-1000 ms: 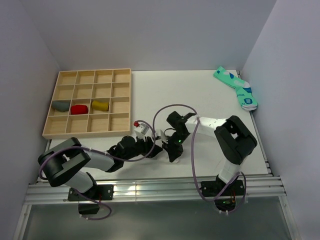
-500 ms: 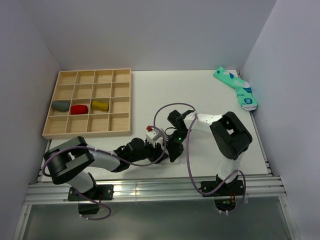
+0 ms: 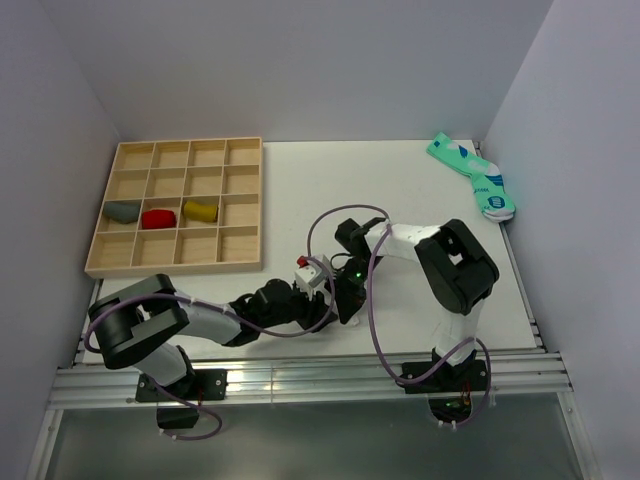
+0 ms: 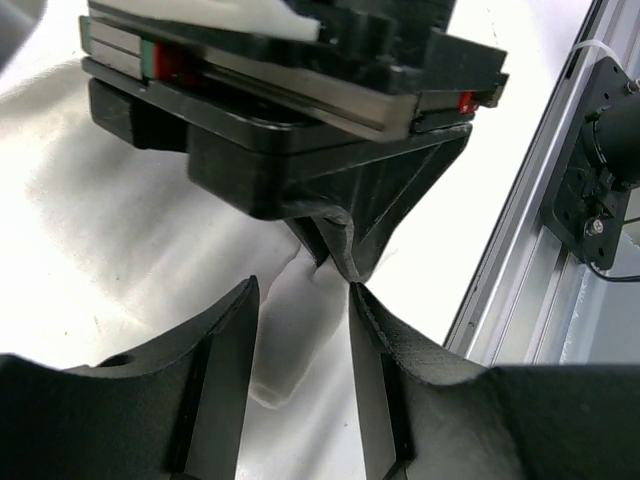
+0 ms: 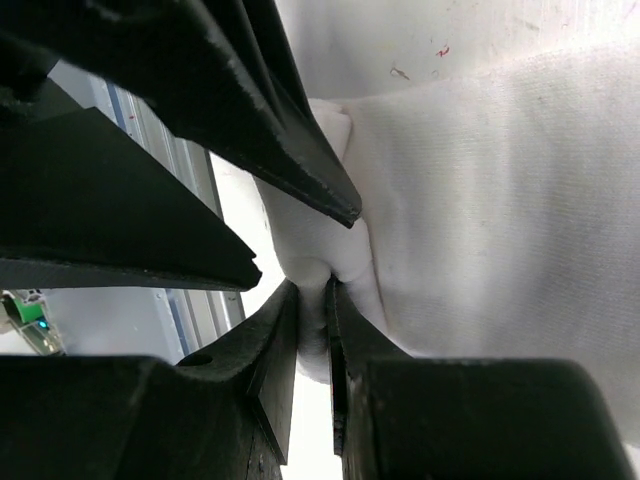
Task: Roll the socks
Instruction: Roll the sock at the center of the board.
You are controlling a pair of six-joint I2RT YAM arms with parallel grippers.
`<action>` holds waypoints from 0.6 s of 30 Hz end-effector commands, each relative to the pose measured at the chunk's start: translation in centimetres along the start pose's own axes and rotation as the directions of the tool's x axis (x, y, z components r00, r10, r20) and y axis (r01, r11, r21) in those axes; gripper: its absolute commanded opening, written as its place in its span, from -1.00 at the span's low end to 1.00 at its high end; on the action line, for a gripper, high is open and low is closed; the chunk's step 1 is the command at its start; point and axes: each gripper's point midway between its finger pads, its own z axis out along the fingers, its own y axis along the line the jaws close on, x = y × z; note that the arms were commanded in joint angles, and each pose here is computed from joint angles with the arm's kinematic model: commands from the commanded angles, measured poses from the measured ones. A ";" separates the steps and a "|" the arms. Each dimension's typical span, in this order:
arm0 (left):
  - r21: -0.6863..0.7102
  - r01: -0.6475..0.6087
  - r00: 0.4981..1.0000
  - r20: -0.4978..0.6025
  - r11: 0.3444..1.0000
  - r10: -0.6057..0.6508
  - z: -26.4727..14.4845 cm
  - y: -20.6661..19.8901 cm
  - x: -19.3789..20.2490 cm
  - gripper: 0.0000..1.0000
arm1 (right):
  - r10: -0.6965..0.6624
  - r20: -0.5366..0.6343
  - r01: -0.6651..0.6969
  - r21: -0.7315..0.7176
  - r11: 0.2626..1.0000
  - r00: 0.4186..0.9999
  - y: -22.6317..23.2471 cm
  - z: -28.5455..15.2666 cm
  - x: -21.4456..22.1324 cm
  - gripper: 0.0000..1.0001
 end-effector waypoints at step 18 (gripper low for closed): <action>-0.075 0.005 0.996 -0.090 0.997 -0.011 2.0 1.4 2.4 -0.82 | -0.004 -0.056 0.014 0.184 0.983 0.998 -3.7 -0.6 1.7 -0.77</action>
